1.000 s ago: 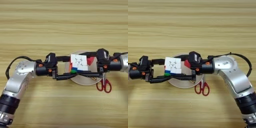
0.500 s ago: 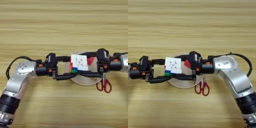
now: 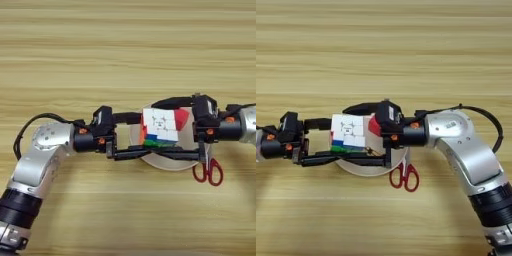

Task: Move the objects on the table

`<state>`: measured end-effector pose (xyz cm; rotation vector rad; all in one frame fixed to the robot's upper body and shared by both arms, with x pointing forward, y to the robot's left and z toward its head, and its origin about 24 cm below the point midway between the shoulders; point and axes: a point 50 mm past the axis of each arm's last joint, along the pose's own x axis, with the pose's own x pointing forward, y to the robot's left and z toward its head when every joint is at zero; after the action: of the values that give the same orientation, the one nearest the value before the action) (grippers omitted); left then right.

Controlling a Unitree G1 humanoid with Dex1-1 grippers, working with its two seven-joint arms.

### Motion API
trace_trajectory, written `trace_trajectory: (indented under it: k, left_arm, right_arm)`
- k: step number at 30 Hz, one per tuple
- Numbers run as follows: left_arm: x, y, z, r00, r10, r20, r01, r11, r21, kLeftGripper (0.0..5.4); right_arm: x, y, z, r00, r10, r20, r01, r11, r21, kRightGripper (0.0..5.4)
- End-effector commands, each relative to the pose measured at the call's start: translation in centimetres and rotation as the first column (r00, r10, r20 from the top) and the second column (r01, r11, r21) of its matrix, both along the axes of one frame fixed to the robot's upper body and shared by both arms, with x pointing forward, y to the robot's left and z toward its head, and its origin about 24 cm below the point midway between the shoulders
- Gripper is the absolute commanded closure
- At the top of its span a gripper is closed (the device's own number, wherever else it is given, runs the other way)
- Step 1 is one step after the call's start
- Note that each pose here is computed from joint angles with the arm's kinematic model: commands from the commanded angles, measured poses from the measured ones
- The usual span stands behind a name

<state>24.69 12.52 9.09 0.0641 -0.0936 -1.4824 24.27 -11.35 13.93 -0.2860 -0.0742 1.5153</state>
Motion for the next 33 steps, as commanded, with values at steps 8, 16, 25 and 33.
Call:
trace_trajectory:
  k: [8, 16, 25, 33]
  left_arm:
    - [0.2, 0.2, 0.4, 0.999, 0.017, 0.035, -0.017, 1.000, 0.004, 2.10]
    - [-0.2, 1.9, 1.3, 0.988, 0.141, 0.064, -0.137, 0.988, -0.074, 2.10]
    - [-0.6, 3.3, 0.8, 0.899, 0.437, 0.033, -0.431, 0.895, -0.112, 2.10]
    - [-0.3, 4.3, -0.4, 0.767, 0.641, -0.004, -0.641, 0.767, -0.025, 2.10]
  right_arm:
    - [0.3, -0.1, 1.3, 1.000, -0.011, 0.025, 0.010, 0.998, 0.061, 0.00]
    - [0.8, -1.6, 3.2, 0.997, -0.081, -0.001, 0.079, 0.972, 0.221, 0.00]
    - [1.7, -4.1, 4.7, 0.977, -0.213, -0.009, 0.204, 0.921, 0.331, 0.00]
    - [2.6, -5.0, 5.1, 0.949, -0.316, -0.016, 0.300, 0.883, 0.361, 0.00]
